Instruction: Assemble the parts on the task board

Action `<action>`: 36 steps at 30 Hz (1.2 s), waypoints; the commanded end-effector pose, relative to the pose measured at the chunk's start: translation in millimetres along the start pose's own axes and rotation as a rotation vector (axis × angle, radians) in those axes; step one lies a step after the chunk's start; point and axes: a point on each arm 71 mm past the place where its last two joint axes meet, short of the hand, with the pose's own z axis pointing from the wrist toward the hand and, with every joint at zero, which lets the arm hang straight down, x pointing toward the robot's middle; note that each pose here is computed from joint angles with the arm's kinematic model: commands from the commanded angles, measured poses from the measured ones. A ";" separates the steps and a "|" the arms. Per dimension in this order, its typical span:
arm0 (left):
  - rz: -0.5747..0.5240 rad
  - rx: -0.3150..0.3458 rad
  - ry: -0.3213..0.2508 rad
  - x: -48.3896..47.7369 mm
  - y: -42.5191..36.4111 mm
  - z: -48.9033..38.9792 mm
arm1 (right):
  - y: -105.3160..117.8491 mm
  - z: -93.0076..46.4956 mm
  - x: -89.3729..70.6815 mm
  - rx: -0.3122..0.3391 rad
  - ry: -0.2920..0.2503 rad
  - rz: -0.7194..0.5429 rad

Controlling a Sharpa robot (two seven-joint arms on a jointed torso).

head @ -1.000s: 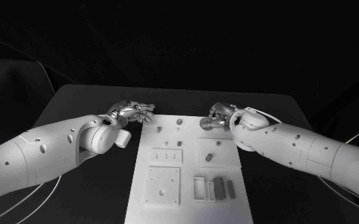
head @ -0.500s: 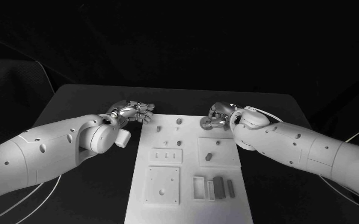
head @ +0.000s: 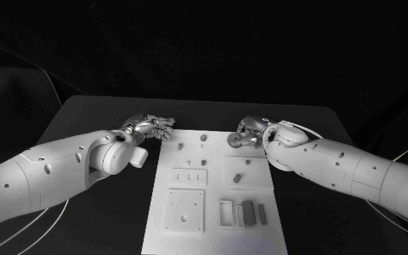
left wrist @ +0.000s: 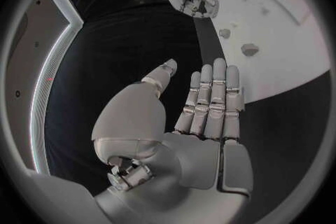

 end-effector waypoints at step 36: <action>0.000 0.002 0.016 1.7 1.1 -0.1 | -7.0 -4.0 16.9 0.003 0.077 -0.047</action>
